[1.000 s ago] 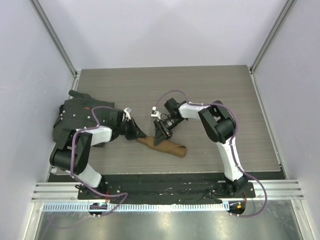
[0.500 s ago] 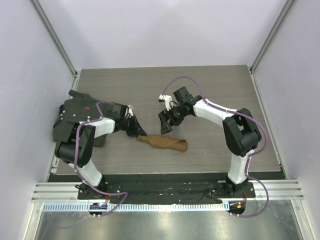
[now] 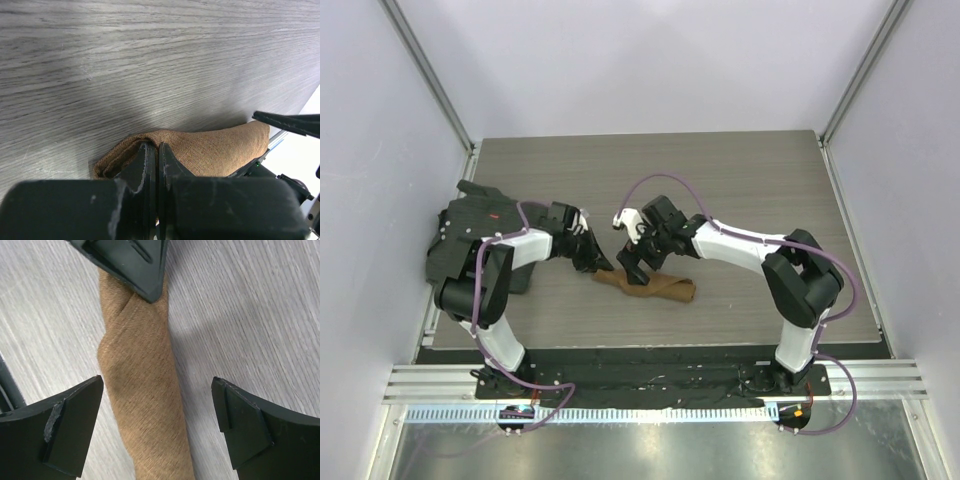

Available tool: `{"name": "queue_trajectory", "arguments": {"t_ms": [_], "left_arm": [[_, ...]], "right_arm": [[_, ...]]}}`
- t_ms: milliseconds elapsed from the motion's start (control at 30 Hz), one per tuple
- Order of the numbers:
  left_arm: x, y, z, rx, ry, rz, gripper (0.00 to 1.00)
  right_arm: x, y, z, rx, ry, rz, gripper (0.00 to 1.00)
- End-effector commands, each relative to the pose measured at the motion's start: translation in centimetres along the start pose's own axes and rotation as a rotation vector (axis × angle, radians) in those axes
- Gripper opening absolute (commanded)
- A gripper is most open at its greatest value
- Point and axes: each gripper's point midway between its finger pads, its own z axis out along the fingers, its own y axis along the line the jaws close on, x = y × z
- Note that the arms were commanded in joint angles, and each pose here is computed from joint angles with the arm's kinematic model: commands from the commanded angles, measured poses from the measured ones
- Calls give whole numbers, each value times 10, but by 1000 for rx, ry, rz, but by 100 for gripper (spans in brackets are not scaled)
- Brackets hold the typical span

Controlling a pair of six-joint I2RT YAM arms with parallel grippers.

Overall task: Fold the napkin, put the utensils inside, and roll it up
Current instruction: Roll the napkin with the utensil

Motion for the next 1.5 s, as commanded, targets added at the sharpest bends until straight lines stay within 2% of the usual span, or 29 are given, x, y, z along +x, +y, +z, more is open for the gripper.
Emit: {"name": "queue_trajectory", "arguments": {"t_ms": [0, 133, 400, 800, 933, 1033, 1067, 1133, 1167, 1267, 1333, 1467], "left_arm": [[-4, 4, 0, -38, -3, 27, 0], [-5, 3, 0, -37, 0, 30, 0], [-10, 2, 3, -46, -2, 31, 0], [-21, -5, 5, -41, -10, 27, 0], [-27, -10, 4, -33, -23, 30, 0], [-35, -17, -2, -34, -47, 37, 14], [-39, -18, -4, -42, -62, 42, 24], [-50, -27, -11, -39, -91, 51, 37], [-54, -29, -14, -44, -104, 51, 50], [-76, -38, -31, -51, -164, 54, 67], [-93, -44, -48, -53, -223, 61, 71], [-115, -42, -84, -50, -310, 41, 77]], "right_arm": [[-13, 1, 10, -14, -33, -46, 99], [-3, 4, 16, -31, 5, -33, 97], [12, 10, 18, -28, 46, -25, 85], [27, 12, 19, 76, 50, -15, 81], [33, 4, 22, 123, 72, 19, 72], [40, -5, 22, 186, 91, 58, 62], [41, -7, 21, 204, 92, 76, 60], [44, -15, 19, 253, 100, 102, 54], [47, -17, 19, 270, 105, 118, 53], [51, -30, 15, 330, 100, 197, 47], [54, -38, 12, 354, 92, 271, 43], [60, -63, 1, 382, 66, 396, 42]]}}
